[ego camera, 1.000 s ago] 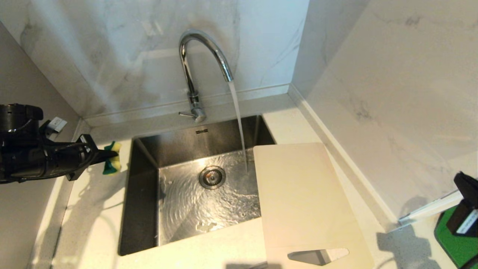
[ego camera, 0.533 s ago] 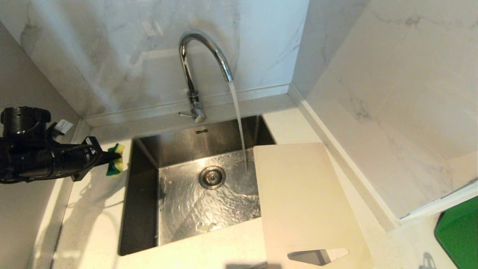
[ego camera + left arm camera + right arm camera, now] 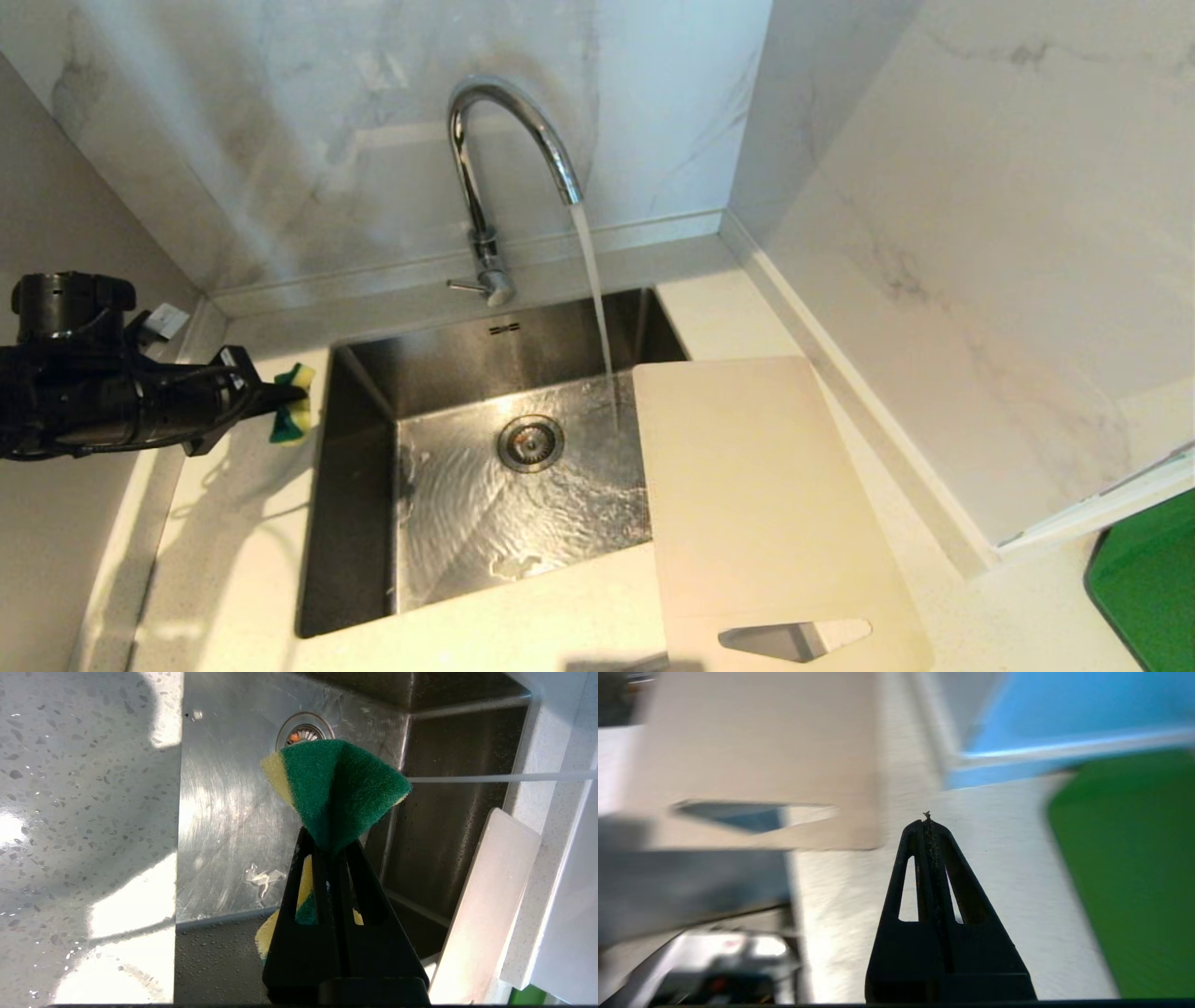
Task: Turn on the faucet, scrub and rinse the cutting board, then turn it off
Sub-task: Put down the cleaning cloth
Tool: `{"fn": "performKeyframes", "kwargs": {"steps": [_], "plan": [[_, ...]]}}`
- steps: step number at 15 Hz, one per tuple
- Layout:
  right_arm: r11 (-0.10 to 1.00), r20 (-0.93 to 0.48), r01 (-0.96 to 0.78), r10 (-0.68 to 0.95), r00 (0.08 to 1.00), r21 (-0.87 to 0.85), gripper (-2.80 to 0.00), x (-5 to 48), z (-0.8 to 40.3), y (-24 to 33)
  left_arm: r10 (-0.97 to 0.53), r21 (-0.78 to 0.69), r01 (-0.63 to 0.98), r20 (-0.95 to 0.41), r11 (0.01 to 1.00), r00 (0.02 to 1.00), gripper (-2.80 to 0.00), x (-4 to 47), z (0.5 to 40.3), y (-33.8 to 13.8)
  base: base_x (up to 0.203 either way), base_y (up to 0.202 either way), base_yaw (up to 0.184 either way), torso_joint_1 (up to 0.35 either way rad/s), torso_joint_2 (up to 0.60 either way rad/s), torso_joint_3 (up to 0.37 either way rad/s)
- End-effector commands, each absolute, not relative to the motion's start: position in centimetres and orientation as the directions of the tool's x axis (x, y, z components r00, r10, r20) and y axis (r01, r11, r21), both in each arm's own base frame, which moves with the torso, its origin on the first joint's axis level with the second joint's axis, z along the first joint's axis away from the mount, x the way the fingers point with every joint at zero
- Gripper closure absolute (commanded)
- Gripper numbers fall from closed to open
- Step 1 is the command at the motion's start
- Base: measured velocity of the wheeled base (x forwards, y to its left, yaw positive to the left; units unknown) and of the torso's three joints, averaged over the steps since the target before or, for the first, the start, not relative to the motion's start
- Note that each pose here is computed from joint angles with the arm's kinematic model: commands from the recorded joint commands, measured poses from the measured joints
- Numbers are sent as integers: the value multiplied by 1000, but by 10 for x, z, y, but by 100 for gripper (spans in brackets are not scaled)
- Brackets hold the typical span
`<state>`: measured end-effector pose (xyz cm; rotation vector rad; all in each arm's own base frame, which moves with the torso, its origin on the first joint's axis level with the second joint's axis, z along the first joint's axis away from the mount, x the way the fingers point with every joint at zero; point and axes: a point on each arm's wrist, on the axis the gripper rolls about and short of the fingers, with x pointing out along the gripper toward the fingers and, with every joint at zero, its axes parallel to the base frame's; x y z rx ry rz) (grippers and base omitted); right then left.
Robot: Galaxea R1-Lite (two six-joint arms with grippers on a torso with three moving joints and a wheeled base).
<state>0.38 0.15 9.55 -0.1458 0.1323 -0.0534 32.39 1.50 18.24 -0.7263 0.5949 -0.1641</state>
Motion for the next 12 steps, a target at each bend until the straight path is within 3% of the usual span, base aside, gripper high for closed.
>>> {"fn": "performKeyframes", "kwargs": {"steps": [1, 3, 12], "plan": [[985, -132, -87, 67, 989, -149, 0, 3, 94, 5, -345, -668, -59, -455, 741, 821, 0, 325, 181, 13, 0, 0, 0, 0, 0, 0], [975, -131, -79, 52, 990, -210, 0, 3, 94, 4, -345, -668, -60, -457, 742, 820, 0, 325, 181, 13, 0, 0, 0, 0, 0, 0], [999, -137, -33, 30, 990, -19, 0, 3, 93, 4, -344, -649, -51, -467, 759, 815, 0, 329, 176, 13, 0, 0, 0, 0, 0, 0]]}}
